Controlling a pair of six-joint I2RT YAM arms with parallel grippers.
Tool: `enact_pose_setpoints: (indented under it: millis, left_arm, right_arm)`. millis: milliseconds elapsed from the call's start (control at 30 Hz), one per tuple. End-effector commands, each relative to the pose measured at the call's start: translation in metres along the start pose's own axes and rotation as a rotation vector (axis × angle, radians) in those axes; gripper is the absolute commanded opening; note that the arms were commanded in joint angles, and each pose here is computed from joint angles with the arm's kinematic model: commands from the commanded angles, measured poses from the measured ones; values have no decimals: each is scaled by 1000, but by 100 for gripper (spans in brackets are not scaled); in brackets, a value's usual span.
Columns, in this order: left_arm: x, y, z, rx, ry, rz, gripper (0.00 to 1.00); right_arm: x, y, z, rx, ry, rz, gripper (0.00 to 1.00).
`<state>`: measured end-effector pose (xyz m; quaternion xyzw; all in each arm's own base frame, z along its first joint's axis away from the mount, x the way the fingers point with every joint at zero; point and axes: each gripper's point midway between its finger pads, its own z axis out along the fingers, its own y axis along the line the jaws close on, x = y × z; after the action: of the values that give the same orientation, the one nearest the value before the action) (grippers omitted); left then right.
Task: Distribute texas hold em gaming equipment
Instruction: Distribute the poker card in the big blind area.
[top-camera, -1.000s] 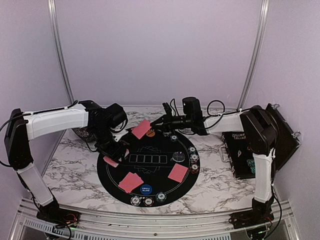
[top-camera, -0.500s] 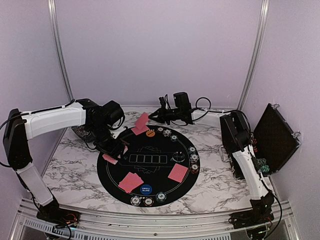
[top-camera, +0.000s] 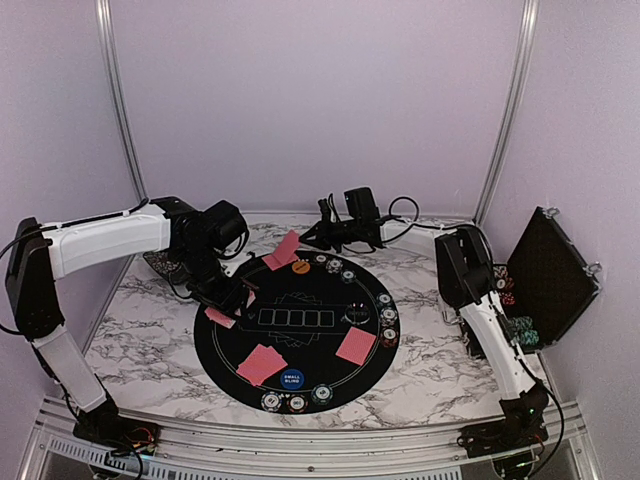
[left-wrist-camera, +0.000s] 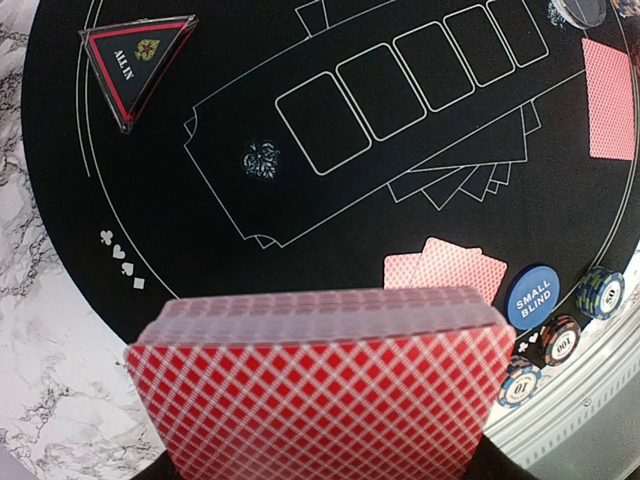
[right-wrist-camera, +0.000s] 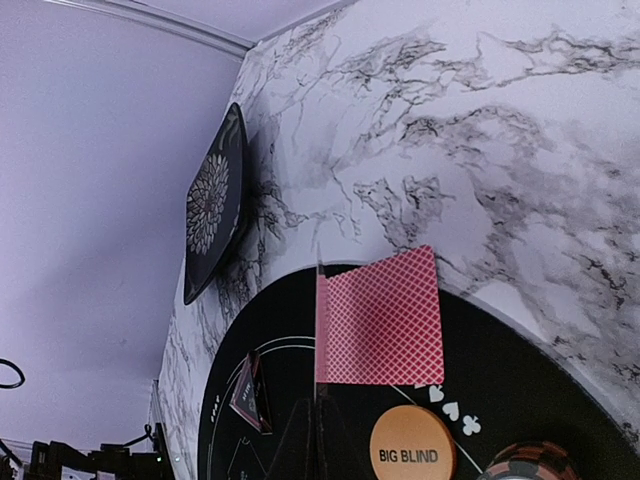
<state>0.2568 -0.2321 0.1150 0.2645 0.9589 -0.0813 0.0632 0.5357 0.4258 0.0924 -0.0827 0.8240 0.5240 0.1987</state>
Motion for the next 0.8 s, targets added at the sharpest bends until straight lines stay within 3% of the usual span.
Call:
enact_pose_setpoints:
  millis: [0,767]
  left_arm:
    - [-2,-2,-11,17,-32,8,57]
    - [1,-1,-12,16,-34,5,58]
  right_arm:
    - [-8,-1,0,14,-16,-29,0]
    - [16,4,27,67,26,-71,0]
